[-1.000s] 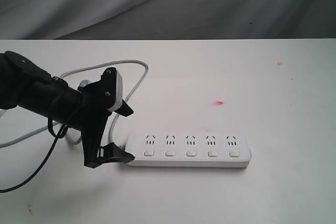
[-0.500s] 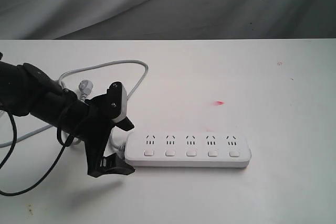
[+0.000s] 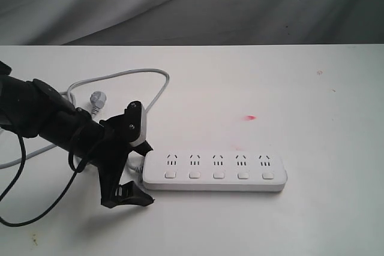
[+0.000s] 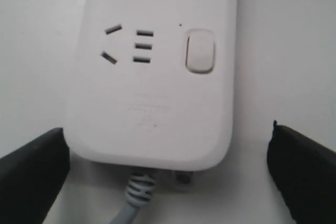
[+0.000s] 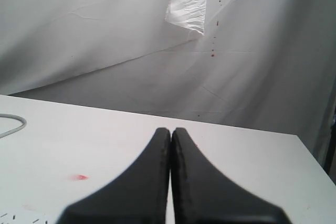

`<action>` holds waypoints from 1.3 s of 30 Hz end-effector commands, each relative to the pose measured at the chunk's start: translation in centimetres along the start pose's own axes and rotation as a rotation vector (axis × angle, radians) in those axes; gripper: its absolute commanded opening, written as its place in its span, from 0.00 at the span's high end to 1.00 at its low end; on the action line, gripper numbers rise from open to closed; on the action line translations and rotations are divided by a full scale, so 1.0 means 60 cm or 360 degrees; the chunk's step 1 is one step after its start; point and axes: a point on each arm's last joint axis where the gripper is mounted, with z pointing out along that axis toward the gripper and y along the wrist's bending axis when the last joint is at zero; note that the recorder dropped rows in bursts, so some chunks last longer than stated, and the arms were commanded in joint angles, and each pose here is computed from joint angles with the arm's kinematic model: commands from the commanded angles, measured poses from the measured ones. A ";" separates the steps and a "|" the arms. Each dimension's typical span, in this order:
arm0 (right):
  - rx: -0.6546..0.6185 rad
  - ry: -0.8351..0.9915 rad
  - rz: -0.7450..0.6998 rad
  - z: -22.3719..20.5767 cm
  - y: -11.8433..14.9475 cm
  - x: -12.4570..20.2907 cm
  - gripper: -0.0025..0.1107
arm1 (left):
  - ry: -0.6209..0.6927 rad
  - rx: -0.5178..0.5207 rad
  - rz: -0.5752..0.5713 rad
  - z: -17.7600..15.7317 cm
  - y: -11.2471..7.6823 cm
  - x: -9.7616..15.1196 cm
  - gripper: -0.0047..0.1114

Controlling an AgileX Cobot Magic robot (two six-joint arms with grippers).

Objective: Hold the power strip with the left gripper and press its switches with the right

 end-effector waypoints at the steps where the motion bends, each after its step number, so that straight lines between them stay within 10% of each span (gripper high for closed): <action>1: 0.0016 -0.0004 -0.0016 0.000 -0.001 0.001 0.98 | -0.0039 -0.0017 0.0001 0.001 0.002 -0.007 0.14; 27: 0.0016 -0.0004 -0.0016 0.000 -0.001 0.001 0.98 | -0.0048 -0.0021 -0.0010 0.005 0.000 -0.011 0.15; 39: 0.0016 -0.0004 -0.0016 0.000 -0.001 0.001 0.98 | -0.0031 -0.0049 -0.0010 0.005 0.003 -0.010 0.52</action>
